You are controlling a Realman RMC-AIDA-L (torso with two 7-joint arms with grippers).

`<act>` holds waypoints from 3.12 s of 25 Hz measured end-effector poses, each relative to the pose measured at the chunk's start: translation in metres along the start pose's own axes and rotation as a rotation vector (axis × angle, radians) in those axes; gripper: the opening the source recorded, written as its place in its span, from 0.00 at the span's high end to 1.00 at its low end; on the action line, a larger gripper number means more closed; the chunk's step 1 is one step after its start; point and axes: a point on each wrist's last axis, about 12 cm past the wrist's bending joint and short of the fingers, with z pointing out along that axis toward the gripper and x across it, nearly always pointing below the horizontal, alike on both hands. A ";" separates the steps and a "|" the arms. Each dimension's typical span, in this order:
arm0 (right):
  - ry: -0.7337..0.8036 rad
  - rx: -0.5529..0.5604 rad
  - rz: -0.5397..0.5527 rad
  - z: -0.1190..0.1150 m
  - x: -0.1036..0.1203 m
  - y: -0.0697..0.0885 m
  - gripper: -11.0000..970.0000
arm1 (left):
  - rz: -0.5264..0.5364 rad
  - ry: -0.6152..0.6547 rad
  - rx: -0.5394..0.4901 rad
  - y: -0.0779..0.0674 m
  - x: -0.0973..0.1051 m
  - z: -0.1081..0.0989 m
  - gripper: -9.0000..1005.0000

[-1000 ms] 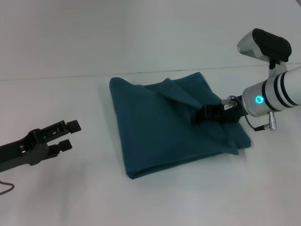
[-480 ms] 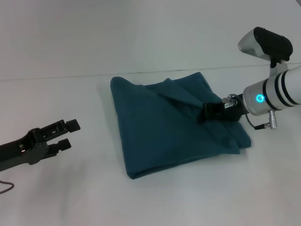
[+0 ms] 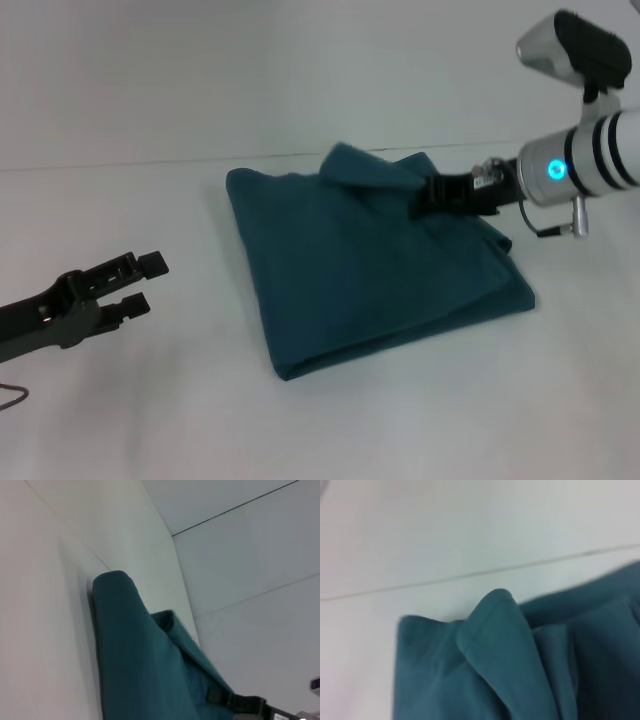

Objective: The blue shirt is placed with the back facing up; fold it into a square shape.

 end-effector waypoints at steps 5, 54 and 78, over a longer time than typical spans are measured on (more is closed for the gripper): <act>0.003 -0.024 -0.039 -0.007 -0.012 0.014 0.91 | -0.004 -0.006 -0.001 0.001 0.000 -0.002 0.05; -0.026 0.356 -0.071 -0.018 -0.022 -0.025 0.32 | -0.024 -0.049 0.024 0.000 -0.003 -0.001 0.05; -0.025 0.088 -0.049 -0.006 -0.014 -0.001 0.14 | -0.028 -0.065 0.021 0.002 -0.003 -0.003 0.05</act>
